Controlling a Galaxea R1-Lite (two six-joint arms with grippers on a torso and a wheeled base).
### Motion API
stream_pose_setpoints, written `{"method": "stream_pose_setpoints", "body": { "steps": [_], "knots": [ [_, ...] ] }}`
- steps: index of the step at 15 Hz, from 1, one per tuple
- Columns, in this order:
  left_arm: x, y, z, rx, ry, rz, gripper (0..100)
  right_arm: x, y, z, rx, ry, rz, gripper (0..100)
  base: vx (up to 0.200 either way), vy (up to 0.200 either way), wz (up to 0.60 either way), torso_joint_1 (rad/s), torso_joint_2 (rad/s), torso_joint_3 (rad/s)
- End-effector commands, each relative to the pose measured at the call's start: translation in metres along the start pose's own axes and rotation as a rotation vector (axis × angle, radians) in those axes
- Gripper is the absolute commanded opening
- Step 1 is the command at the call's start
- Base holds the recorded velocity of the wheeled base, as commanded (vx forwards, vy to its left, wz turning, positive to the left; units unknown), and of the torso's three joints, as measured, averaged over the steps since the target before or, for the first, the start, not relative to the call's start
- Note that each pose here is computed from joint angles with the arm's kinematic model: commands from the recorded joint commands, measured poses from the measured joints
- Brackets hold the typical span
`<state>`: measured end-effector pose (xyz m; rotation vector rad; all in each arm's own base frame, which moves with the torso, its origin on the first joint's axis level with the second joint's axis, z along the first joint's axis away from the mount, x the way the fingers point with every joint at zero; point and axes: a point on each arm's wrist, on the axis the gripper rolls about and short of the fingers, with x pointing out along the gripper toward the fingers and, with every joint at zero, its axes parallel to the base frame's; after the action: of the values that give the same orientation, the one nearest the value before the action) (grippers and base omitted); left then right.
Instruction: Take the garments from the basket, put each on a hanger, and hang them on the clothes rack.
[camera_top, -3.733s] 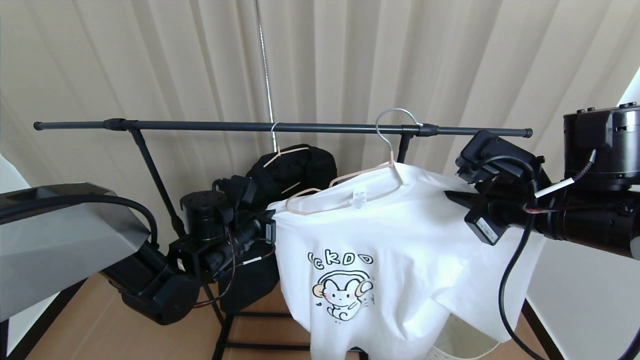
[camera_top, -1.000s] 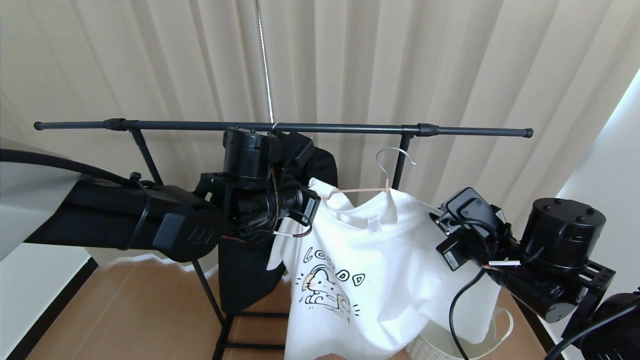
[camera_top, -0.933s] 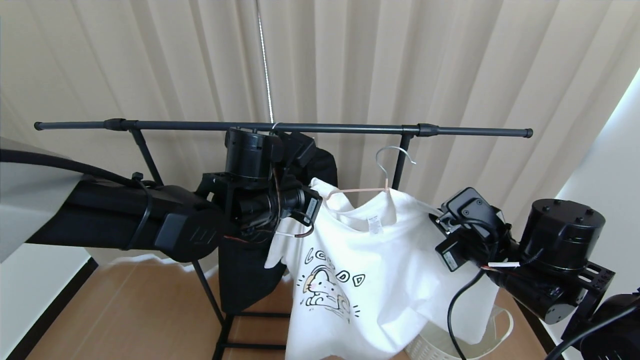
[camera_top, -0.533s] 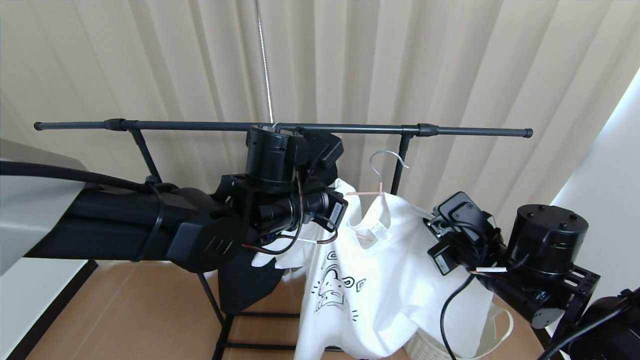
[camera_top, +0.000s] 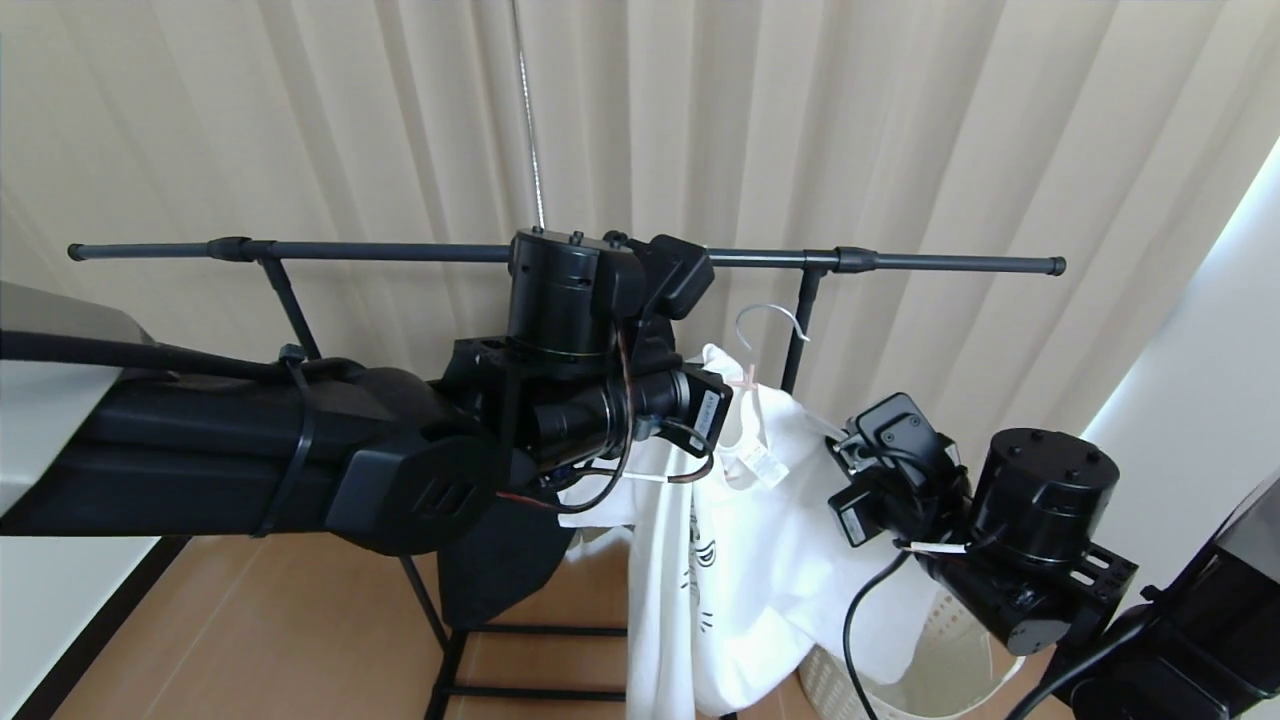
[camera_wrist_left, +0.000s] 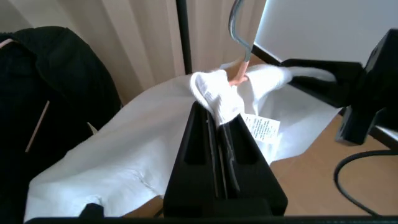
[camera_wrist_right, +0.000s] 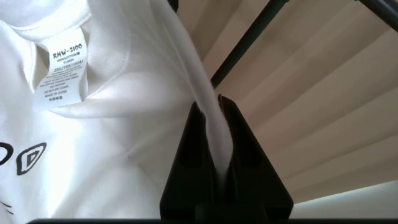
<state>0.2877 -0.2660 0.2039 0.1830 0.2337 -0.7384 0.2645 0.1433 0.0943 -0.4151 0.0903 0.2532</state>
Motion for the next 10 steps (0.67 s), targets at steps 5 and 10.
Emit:
{"method": "stream_pose_setpoints", "body": {
  "steps": [5, 10],
  "knots": [
    [-0.003, -0.01, 0.008, -0.02, -0.028, -0.027, 0, 0.002, -0.013, -0.001, 0.091, -0.039, 0.08, 0, 0.0, 0.0, 0.0, 0.0, 0.0, 0.0],
    [-0.003, -0.01, 0.007, -0.019, -0.031, -0.024, 0, -0.002, -0.034, 0.009, 0.183, -0.11, 0.113, 0, 0.0, 0.0, 0.0, 0.0, 0.0, 0.0]
  ]
}}
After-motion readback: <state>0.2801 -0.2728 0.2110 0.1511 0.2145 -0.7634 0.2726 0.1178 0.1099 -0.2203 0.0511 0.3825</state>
